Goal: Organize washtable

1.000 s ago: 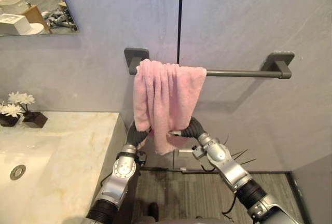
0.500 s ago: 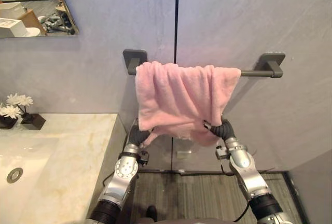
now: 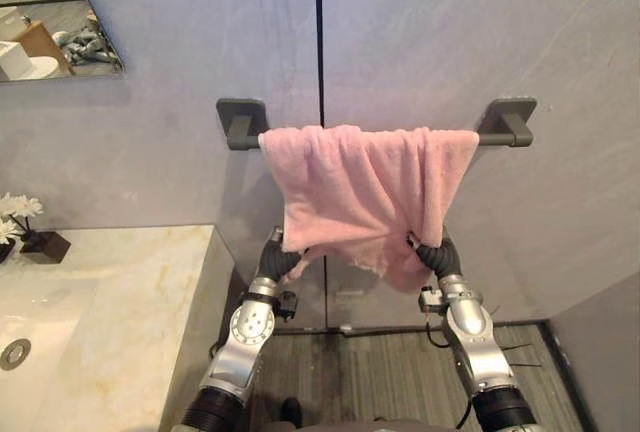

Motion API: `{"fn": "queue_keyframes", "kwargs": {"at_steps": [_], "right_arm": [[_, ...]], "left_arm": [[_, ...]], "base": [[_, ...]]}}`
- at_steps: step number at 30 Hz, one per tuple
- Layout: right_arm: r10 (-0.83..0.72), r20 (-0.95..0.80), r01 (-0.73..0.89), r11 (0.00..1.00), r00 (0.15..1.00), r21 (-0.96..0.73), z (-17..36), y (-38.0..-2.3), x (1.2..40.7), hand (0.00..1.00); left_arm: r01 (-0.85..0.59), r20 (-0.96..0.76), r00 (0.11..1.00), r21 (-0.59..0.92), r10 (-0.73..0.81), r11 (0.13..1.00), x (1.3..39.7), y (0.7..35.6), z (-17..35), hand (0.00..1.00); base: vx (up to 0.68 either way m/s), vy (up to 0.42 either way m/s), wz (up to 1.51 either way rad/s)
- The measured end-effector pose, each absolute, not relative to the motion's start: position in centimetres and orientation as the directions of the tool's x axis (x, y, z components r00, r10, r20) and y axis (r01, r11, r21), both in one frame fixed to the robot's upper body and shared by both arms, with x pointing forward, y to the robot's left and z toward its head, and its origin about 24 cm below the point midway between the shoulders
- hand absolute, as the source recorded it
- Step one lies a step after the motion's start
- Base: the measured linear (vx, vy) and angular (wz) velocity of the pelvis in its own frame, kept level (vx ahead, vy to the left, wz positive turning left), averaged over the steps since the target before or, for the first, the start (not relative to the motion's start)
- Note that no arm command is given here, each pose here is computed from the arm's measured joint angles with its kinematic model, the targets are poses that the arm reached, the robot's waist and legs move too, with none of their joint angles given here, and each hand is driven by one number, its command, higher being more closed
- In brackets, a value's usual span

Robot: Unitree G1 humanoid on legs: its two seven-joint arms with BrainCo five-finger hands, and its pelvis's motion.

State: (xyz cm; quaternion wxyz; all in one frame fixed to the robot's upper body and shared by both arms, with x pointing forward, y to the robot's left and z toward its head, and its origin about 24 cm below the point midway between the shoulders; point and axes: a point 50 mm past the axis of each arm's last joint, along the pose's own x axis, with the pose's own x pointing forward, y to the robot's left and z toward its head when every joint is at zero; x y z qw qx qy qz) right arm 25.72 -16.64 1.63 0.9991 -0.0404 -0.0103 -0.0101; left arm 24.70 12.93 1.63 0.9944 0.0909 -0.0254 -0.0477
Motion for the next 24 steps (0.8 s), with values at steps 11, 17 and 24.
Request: {"fn": "queue_keyframes", "kwargs": {"at_steps": [11, 17, 24], "right_arm": [[-0.019, -0.033, 0.018, 1.0, 0.999, -0.019, 0.2, -15.4, 26.7, 1.0], [-0.008, -0.064, 0.008, 1.0, 0.998, -0.006, -0.3, -14.8, 27.2, 0.0], [-0.066, -0.122, 0.066, 0.998, 0.99, -0.005, -1.7, -16.1, 26.5, 0.0]], "left_arm": [[0.071, -0.104, 0.993, 0.169, -0.054, 0.983, 23.8, 13.5, -1.7, 1.0], [0.038, -0.135, 0.991, 0.149, -0.017, 0.988, 23.7, 14.2, -2.4, 0.0], [-0.014, -0.172, 0.985, 0.113, 0.033, 0.994, 23.1, 15.0, -3.1, 0.0]], "base": [[0.0, -0.004, -0.02], [0.0, 0.0, 0.0], [0.0, 0.0, 0.0]]}}
